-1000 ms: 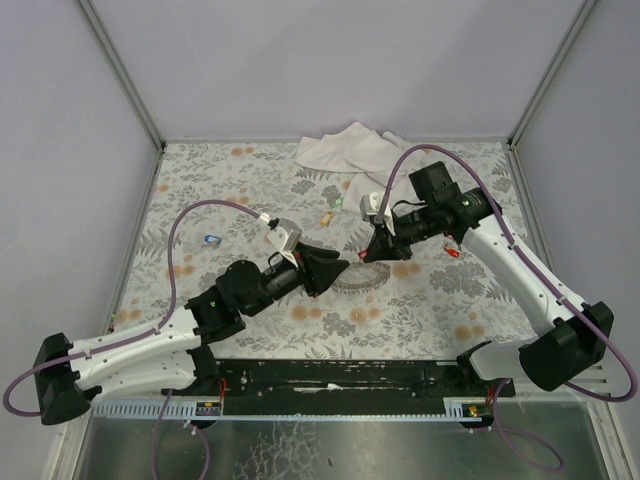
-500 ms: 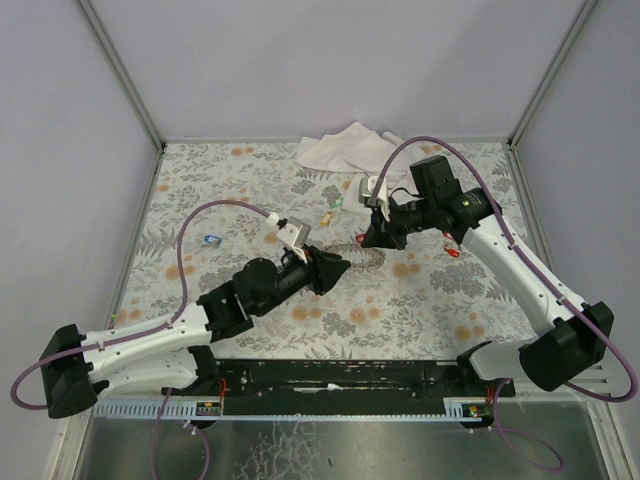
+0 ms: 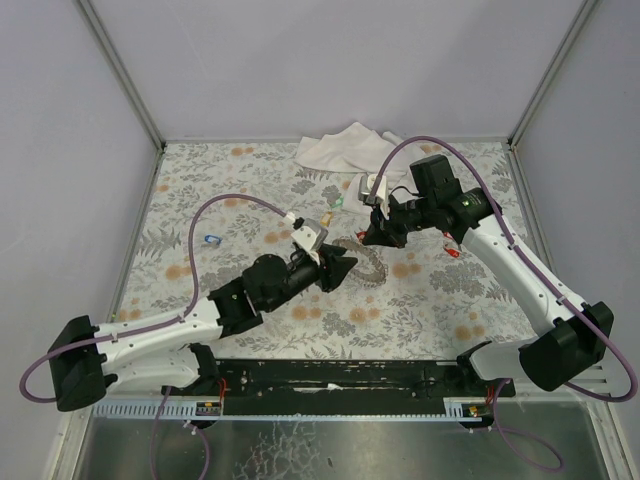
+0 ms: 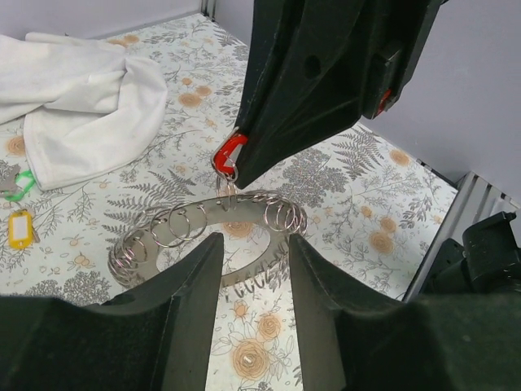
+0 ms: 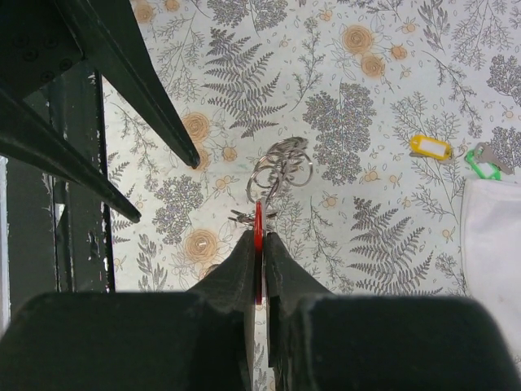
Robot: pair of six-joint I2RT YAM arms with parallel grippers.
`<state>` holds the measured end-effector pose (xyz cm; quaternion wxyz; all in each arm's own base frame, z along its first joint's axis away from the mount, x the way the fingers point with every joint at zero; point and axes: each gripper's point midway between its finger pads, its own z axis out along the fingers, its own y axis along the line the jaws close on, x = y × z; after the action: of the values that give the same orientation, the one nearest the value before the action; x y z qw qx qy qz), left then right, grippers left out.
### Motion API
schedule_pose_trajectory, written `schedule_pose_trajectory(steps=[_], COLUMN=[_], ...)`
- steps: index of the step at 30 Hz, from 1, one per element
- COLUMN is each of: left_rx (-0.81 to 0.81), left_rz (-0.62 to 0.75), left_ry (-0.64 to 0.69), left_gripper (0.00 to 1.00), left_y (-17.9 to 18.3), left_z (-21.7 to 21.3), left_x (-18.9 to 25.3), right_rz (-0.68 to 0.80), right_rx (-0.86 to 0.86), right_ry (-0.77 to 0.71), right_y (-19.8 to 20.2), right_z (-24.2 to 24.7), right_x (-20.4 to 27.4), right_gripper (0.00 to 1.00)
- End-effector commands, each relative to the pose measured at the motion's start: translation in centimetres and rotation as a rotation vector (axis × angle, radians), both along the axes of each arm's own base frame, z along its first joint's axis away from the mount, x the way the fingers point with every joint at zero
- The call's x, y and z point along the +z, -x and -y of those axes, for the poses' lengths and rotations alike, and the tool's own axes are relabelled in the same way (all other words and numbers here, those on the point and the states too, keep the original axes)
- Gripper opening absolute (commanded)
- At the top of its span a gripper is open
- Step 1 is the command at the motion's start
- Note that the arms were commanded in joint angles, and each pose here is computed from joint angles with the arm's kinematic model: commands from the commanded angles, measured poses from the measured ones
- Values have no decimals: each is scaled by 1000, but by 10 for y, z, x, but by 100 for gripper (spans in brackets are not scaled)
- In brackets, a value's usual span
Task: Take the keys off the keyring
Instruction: Remove the key from the keyring.
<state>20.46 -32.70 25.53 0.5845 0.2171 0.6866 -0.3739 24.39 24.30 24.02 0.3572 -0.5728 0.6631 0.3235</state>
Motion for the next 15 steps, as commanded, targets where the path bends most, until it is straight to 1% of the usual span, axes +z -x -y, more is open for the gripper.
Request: schedule_pose_trajectory(steps=[1, 9, 15], left_rx=[-25, -29, -3], left_rz=[98, 127, 132], left_ry=[56, 38, 24], left_gripper=[38, 37, 33], left_y=[-5, -17, -32], left_z=[8, 11, 13], left_x=[33, 32, 25], right_rz=[67, 72, 74], right_rx=[-9, -1, 1], right_ry=[-35, -35, -37], right_y=[-3, -1, -1], right_z=[1, 1, 1], right_x=[19, 20, 21], right_gripper=[0, 0, 0])
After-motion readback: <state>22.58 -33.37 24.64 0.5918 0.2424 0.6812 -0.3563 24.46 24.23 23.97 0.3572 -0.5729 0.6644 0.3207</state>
